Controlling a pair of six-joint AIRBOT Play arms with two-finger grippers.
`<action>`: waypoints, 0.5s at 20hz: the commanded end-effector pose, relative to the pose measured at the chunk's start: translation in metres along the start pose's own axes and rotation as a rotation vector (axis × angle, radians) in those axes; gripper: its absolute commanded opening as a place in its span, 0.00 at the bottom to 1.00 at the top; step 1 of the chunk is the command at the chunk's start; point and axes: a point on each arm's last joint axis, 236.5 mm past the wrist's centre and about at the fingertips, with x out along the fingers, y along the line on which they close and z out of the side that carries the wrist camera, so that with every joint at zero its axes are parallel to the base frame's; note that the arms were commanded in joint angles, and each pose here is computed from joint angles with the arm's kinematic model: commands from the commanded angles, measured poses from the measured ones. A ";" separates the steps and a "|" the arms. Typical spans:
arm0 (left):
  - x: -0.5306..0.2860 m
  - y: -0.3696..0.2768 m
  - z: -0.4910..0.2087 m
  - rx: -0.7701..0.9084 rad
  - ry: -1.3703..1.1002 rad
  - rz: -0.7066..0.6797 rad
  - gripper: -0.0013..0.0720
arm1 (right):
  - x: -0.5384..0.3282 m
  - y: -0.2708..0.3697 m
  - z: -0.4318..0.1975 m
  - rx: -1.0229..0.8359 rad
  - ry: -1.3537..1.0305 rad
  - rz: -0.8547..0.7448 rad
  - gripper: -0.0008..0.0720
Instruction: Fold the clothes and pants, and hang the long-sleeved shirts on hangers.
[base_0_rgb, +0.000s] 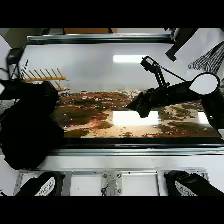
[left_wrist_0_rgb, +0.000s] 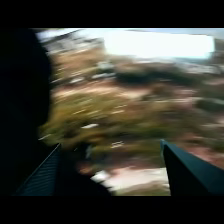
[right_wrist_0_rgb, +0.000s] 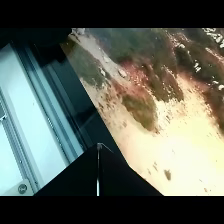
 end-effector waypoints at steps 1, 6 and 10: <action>0.000 0.137 -0.054 -0.261 0.106 0.289 0.97 | 0.000 0.000 0.000 0.000 0.001 0.001 0.03; 0.061 0.195 -0.127 -0.455 0.200 0.323 0.97 | 0.000 0.000 0.000 0.000 0.000 0.001 0.03; 0.112 0.184 -0.173 -0.458 0.358 0.276 0.97 | 0.000 0.000 0.000 0.000 0.000 0.001 0.03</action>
